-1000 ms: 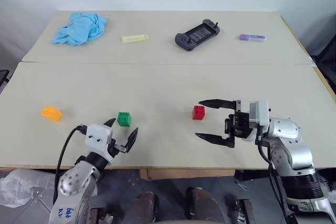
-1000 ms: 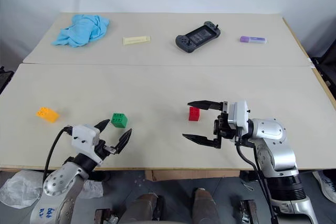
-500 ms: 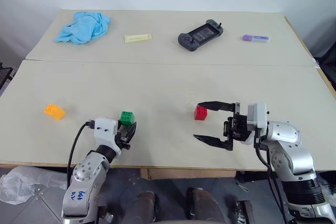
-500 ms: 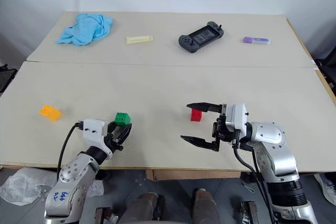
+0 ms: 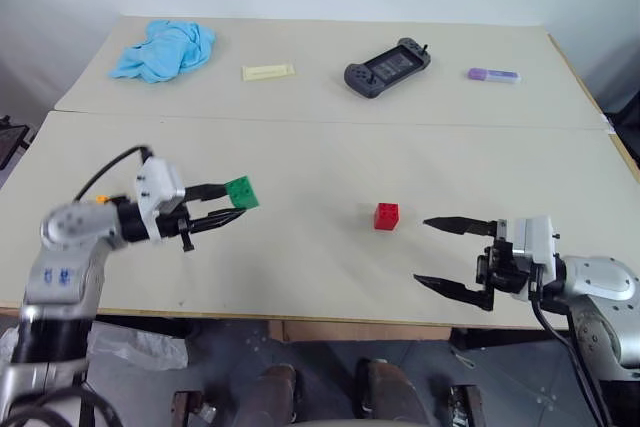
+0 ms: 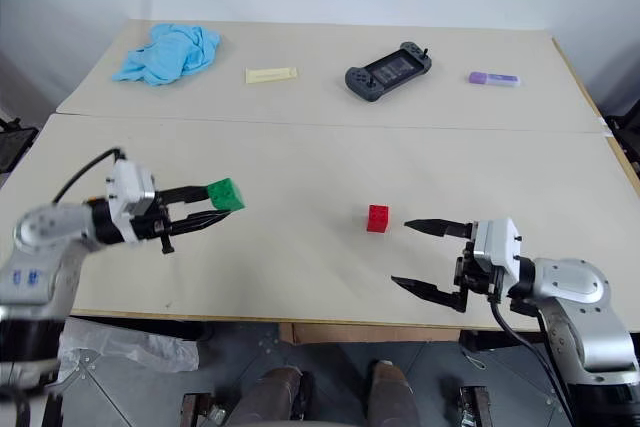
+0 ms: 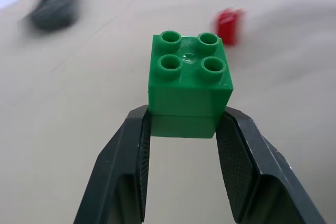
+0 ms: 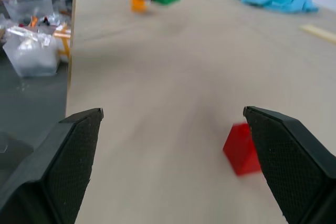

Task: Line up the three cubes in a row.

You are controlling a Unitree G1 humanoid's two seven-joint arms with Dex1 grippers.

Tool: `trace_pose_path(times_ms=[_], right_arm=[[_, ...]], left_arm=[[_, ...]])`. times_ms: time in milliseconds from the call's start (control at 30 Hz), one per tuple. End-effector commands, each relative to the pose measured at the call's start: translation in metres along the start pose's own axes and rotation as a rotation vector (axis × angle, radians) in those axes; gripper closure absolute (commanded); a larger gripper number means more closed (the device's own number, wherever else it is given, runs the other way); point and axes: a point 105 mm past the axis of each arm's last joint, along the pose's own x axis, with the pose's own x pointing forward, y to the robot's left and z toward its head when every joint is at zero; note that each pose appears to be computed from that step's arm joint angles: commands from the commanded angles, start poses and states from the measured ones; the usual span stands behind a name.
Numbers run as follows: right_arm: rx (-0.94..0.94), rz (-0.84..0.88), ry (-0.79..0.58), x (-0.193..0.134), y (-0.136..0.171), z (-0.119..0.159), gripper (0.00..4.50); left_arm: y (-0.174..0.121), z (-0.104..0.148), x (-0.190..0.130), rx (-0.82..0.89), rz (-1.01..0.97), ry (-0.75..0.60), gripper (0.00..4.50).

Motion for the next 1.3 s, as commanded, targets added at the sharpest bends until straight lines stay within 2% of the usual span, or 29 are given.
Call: trace_pose_path(times_ms=[33,167,233,300,567,900,1133,1233,1300], right_arm=[[-0.061,-0.075,-0.007,-0.009,-0.007,0.008,0.00],[-0.075,-0.125,-0.021,-0.009,-0.006,0.010,0.00],[-0.072,-0.147,-0.043,-0.007,-0.002,0.014,0.00],[-0.070,-0.158,-0.055,-0.005,0.002,0.017,0.00],[-0.068,-0.183,-0.045,-0.005,0.005,0.016,0.00],[-0.022,-0.152,-0.060,0.003,0.018,0.014,0.00],[0.001,-0.122,-0.067,0.009,0.023,0.012,0.00],[0.005,-0.101,-0.072,0.012,0.024,0.013,0.00],[0.003,-0.079,-0.080,0.015,0.024,0.014,0.00]], left_arm=[[-0.001,-0.011,0.028,0.006,-0.179,0.034,3.04],[-0.003,-0.031,0.061,-0.040,-0.303,0.071,3.04],[0.000,-0.049,0.075,-0.021,-0.292,0.116,3.04],[0.010,-0.054,0.089,-0.059,-0.216,0.089,3.04],[0.006,-0.067,0.108,-0.012,-0.225,0.120,3.04],[0.017,-0.063,0.111,-0.059,-0.187,0.112,3.04],[0.021,-0.055,0.115,-0.032,-0.182,0.090,0.79],[0.025,-0.047,0.104,0.015,-0.174,0.053,0.02],[0.027,-0.043,0.089,0.054,-0.166,0.031,0.02]])
